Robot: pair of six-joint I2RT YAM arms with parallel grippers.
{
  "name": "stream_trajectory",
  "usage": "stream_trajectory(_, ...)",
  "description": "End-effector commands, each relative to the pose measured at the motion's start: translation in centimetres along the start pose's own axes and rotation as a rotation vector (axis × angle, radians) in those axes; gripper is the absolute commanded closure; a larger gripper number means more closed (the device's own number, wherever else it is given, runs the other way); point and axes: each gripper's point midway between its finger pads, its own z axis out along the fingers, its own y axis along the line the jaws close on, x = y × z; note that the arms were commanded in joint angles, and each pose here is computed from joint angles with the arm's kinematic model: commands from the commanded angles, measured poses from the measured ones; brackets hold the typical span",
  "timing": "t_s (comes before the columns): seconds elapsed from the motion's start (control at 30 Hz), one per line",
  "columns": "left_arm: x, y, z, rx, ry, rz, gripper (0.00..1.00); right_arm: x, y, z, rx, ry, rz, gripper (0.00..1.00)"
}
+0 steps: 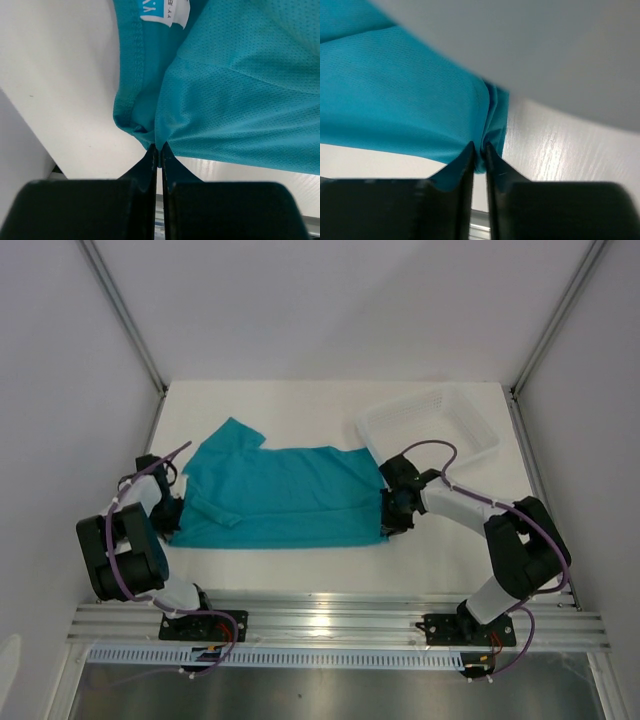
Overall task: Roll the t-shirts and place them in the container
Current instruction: Fold the tshirt
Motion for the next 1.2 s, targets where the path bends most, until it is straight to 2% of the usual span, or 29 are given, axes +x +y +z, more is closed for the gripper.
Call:
stream_trajectory(0.0, -2.6, 2.7, -1.5, -0.090, -0.083, -0.003, 0.99, -1.3, 0.8, -0.6, -0.014, -0.013, 0.001, 0.79)
stream_trajectory(0.13, -3.1, 3.0, -1.5, -0.094, -0.090, -0.002, 0.99, -2.6, 1.7, -0.8, -0.033, -0.030, -0.026, 0.57)
stream_trajectory(0.23, -3.1, 3.1, -1.4, -0.096, -0.090, 0.005, 0.99, -3.3, 2.1, -1.8, -0.049, -0.049, -0.053, 0.45)
stream_trajectory(0.33, -3.0, 3.4, -1.1, -0.106, -0.088, 0.000, 0.99, -4.5, 2.1, -2.9, -0.058, -0.067, -0.075, 0.40)
stream_trajectory(0.47, -2.8, 3.5, -0.6, -0.105, -0.081, -0.008, 0.99, -6.9, 2.5, -2.5, -0.098, -0.081, -0.057, 0.42)
stream_trajectory(0.63, -3.1, 3.6, -0.5, -0.104, -0.086, -0.012, 0.99, -11.1, 3.7, -0.3, -0.127, -0.089, -0.009, 0.57)
stream_trajectory(0.7, -3.3, 3.7, -0.6, -0.107, -0.095, -0.010, 0.99, -13.7, 4.2, -0.7, -0.153, -0.133, 0.065, 0.61)
stream_trajectory(0.8, -3.6, 3.8, -0.7, -0.105, -0.102, -0.015, 0.99, -17.4, 4.2, -0.6, -0.200, -0.208, 0.200, 0.61)
stream_trajectory(0.87, -3.7, 3.6, -0.6, -0.095, -0.101, -0.020, 0.99, -19.8, 4.6, 0.0, -0.226, -0.264, 0.237, 0.61)
stream_trajectory(1.0, -3.9, 3.6, -0.6, -0.089, -0.105, -0.024, 0.99, -25.0, 5.2, -0.5, -0.216, -0.383, 0.252, 0.61)
stream_trajectory(1.17, -4.0, 3.4, -0.6, -0.081, -0.107, -0.027, 0.99, -27.3, 2.6, 0.9, -0.150, -0.404, 0.265, 0.61)
